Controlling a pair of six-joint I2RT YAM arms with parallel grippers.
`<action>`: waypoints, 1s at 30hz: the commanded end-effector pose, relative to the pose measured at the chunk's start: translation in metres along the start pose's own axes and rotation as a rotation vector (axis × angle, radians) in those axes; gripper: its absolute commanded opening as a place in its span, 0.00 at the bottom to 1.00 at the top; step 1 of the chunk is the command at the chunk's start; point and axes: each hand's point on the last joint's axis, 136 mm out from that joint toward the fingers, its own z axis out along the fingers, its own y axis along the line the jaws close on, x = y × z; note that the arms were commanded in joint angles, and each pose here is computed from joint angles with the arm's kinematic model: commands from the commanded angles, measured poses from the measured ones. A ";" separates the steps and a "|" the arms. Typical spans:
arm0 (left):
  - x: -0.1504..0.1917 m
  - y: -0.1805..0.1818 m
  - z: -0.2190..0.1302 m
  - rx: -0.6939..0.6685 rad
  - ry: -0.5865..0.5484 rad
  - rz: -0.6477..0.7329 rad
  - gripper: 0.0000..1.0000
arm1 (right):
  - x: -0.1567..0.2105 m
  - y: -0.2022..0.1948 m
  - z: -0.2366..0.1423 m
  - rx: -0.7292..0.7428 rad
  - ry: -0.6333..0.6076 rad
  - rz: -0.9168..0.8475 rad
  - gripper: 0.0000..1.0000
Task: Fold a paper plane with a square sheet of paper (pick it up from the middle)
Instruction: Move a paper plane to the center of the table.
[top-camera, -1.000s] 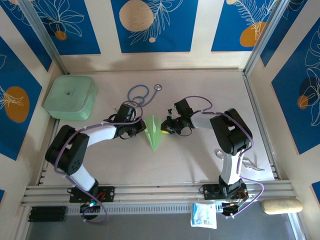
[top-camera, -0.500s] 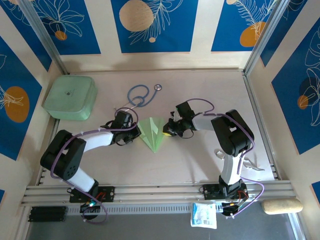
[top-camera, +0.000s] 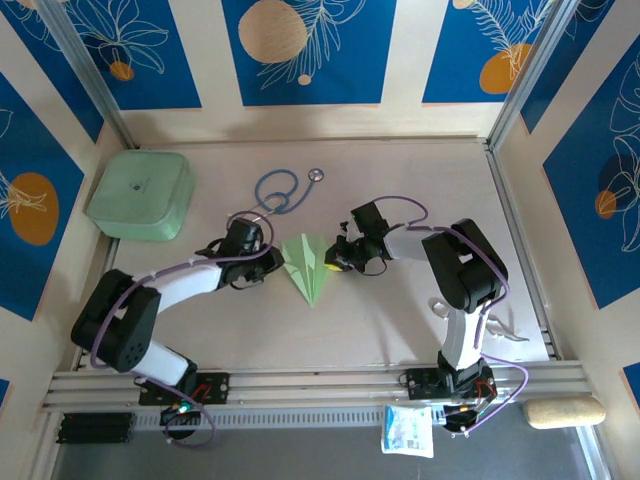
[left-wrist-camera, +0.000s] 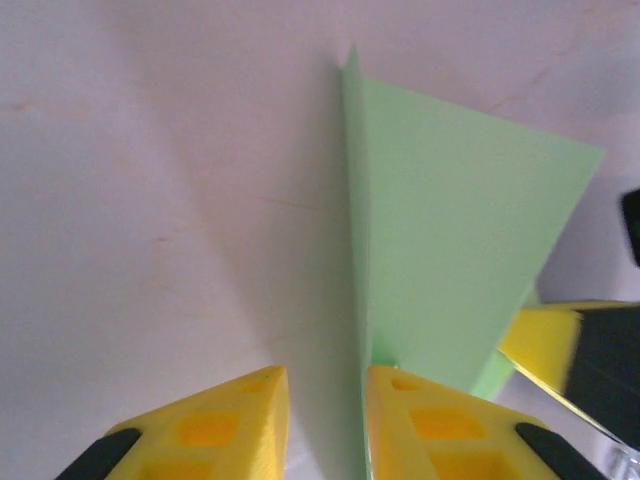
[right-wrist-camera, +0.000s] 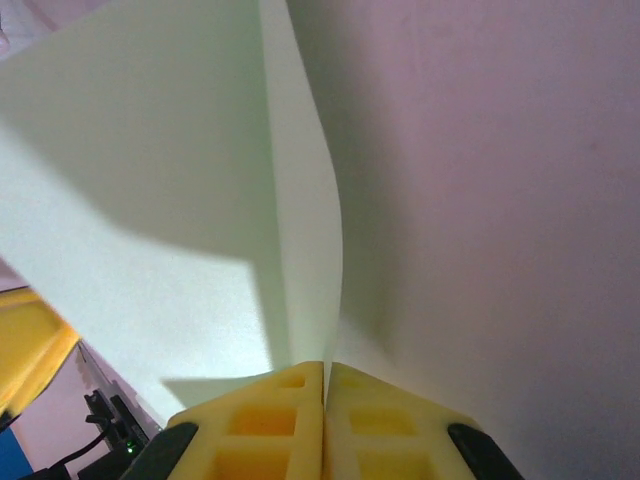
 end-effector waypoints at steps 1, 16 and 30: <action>0.011 -0.023 -0.012 0.059 0.036 0.043 0.26 | 0.003 0.005 0.002 -0.007 0.026 -0.009 0.09; 0.053 -0.031 0.025 0.054 0.182 0.078 0.31 | 0.003 0.004 0.003 0.002 0.027 -0.006 0.08; 0.053 -0.040 0.017 0.087 0.191 0.089 0.25 | 0.002 0.002 0.003 0.009 0.027 -0.002 0.08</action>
